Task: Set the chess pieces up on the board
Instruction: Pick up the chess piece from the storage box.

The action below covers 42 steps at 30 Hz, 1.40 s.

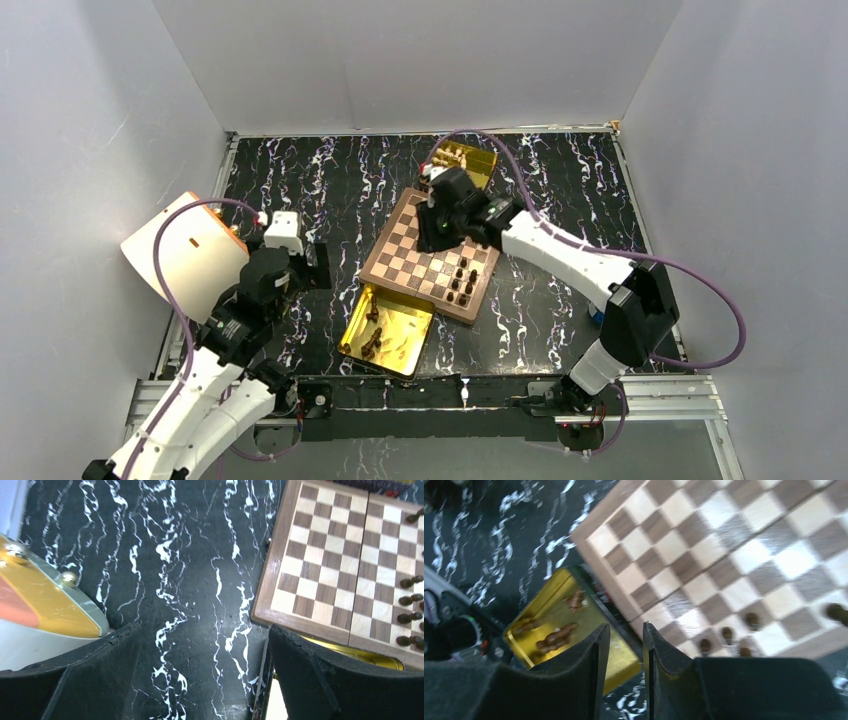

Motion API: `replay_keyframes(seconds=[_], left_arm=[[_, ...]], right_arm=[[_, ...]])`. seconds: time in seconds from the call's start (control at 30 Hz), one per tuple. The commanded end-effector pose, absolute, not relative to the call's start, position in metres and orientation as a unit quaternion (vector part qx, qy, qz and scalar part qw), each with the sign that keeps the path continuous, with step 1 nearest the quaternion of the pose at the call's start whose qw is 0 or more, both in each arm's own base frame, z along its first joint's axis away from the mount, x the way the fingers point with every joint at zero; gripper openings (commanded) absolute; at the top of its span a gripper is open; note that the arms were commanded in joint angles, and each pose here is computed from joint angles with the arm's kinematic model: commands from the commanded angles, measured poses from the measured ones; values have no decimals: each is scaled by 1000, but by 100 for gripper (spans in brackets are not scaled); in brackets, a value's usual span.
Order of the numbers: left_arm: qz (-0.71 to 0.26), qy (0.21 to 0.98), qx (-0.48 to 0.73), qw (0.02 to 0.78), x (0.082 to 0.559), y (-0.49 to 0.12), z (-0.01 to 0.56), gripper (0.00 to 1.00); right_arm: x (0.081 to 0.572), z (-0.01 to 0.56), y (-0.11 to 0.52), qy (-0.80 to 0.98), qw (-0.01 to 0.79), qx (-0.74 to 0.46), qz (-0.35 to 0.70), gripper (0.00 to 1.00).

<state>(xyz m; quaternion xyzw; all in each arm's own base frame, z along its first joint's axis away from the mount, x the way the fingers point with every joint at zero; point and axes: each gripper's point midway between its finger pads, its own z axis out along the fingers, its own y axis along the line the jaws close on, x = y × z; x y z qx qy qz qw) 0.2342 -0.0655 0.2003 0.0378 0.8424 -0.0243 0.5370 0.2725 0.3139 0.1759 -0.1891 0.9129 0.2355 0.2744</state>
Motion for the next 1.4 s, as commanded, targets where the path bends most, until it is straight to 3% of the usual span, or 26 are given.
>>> replay_keyframes(seconds=[0.0, 0.2, 0.43, 0.7, 1.37], left_arm=[[-5, 810, 10, 586, 232, -47, 230, 93], [-3, 789, -9, 615, 224, -36, 245, 92], [1, 771, -28, 637, 216, -24, 258, 91], [6, 740, -63, 669, 204, -6, 274, 91], [7, 737, -64, 673, 203, -5, 274, 91]], right_arm=[[246, 193, 363, 889, 296, -169, 305, 38], [217, 165, 405, 893, 277, -184, 305, 38], [176, 129, 449, 849, 244, -353, 309, 39], [155, 101, 471, 808, 237, -451, 297, 38], [167, 75, 475, 776, 268, -516, 245, 37]])
